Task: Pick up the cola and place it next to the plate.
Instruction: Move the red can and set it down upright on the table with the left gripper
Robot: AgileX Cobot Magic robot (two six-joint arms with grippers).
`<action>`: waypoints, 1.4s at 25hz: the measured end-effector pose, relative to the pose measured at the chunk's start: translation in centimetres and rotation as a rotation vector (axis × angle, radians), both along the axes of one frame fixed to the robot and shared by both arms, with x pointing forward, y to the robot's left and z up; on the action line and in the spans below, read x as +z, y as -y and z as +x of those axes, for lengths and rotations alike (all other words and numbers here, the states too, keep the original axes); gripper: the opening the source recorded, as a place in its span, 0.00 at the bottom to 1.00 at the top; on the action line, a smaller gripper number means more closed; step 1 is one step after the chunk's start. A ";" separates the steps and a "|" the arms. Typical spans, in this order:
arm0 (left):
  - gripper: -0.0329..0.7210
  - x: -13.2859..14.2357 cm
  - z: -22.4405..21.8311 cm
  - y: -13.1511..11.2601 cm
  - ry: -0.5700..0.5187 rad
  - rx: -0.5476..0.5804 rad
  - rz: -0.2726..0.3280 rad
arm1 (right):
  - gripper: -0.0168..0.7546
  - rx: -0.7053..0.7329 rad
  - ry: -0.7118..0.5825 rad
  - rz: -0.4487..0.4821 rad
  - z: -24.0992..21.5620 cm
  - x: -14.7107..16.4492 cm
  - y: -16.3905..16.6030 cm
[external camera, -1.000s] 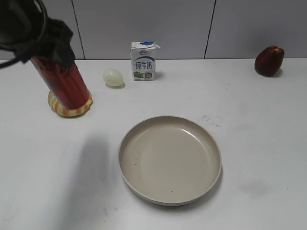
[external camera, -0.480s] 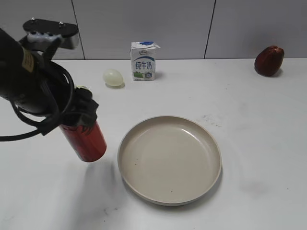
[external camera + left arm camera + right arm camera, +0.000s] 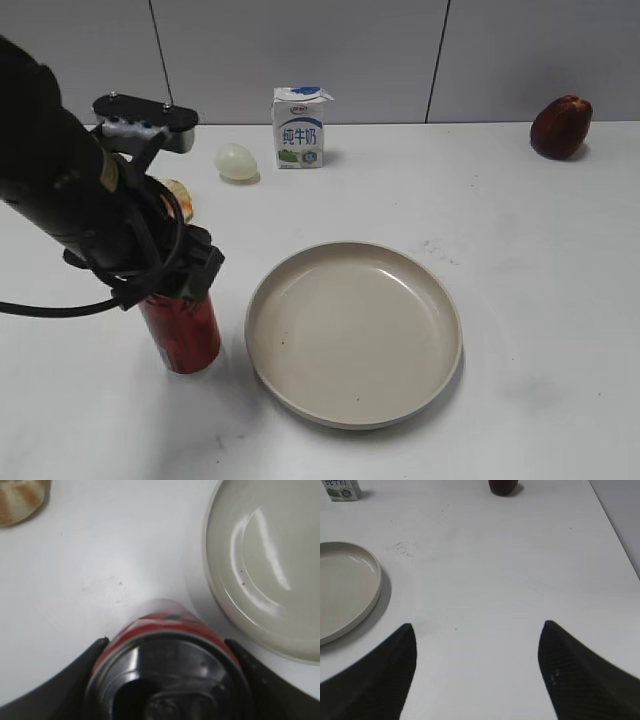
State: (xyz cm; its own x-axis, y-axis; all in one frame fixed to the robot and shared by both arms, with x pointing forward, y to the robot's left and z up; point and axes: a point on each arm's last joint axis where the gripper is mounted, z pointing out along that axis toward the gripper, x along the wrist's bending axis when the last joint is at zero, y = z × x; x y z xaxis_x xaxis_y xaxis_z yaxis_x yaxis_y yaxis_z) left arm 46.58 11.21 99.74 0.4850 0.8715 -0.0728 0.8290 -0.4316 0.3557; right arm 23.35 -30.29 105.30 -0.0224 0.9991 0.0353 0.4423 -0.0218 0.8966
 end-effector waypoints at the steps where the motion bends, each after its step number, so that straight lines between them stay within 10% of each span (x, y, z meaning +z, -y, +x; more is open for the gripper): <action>1: 0.71 -0.2 0.1 0.1 -0.005 0.000 0.004 | 0.76 0.000 0.000 0.000 0.0 0.0 0.0; 14: 0.71 -1.3 0.5 0.5 -0.015 -0.012 0.004 | 0.76 0.000 0.000 0.000 0.0 0.0 0.0; 19: 0.90 -1.1 0.4 0.6 -0.016 -0.010 -0.005 | 0.76 0.000 0.000 0.000 0.0 0.0 0.0; 28: 0.91 4.2 -1.3 -1.1 0.121 -0.023 -0.087 | 0.76 0.000 0.000 0.000 0.0 0.0 0.0; 35: 0.89 9.0 -0.2 -5.2 0.157 0.033 0.015 | 0.76 0.000 0.000 0.000 0.0 0.0 0.0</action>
